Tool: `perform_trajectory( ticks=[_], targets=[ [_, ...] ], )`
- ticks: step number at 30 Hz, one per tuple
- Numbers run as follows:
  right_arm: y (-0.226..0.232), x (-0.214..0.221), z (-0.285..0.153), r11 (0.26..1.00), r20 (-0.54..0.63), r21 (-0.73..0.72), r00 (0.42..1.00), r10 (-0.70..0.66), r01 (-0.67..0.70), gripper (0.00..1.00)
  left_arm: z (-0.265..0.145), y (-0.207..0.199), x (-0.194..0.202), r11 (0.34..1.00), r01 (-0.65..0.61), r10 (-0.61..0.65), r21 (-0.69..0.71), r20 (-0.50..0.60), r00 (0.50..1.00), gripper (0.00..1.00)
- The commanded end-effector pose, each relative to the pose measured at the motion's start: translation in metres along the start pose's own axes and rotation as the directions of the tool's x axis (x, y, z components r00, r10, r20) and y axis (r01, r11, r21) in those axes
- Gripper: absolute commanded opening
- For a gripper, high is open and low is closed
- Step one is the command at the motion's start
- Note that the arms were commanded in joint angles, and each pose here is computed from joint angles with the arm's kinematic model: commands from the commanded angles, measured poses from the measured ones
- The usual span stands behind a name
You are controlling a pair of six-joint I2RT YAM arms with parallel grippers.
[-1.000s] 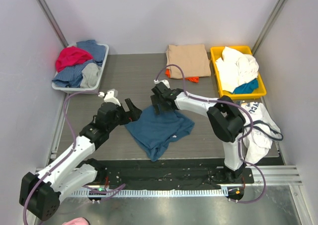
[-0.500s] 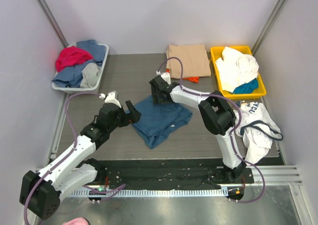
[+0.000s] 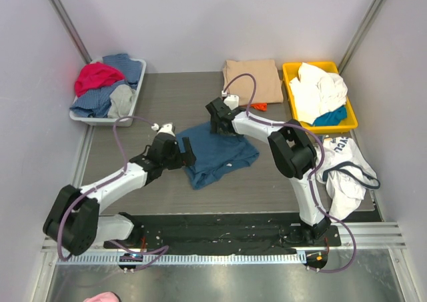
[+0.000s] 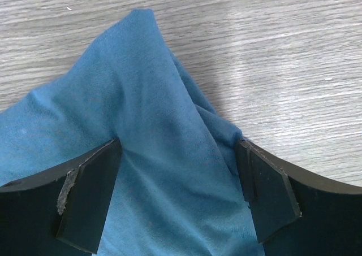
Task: Fold and stack the t-shirts
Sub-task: Fold the tshirt
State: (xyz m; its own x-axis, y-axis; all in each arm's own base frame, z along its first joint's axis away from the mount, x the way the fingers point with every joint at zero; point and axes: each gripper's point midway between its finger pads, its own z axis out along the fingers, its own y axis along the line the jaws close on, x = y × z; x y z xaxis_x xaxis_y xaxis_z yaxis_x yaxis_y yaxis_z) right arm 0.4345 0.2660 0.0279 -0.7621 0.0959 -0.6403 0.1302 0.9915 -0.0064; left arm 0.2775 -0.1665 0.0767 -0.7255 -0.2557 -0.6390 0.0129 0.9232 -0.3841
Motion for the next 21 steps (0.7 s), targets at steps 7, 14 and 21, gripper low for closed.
perform_trajectory(
  ticks=[7, 14, 21],
  targets=[
    [-0.036, 0.03, 0.008, 0.993, -0.075, 0.11, 0.996, -0.043, 0.052, 0.91, 0.022, -0.029, 0.002, 0.994, -0.106, 0.106, 0.012, 0.021, 0.994, 1.0],
    [-0.037, 0.032, 0.01, 0.993, -0.081, 0.109, 0.996, -0.04, 0.049, 0.91, 0.017, -0.009, 0.028, 0.99, -0.133, 0.131, -0.038, -0.044, 0.99, 1.0],
    [-0.04, 0.034, 0.011, 0.993, -0.087, 0.106, 0.996, -0.032, 0.041, 0.91, 0.014, 0.007, 0.051, 0.981, -0.171, 0.159, -0.089, -0.127, 0.979, 0.99]
  ],
)
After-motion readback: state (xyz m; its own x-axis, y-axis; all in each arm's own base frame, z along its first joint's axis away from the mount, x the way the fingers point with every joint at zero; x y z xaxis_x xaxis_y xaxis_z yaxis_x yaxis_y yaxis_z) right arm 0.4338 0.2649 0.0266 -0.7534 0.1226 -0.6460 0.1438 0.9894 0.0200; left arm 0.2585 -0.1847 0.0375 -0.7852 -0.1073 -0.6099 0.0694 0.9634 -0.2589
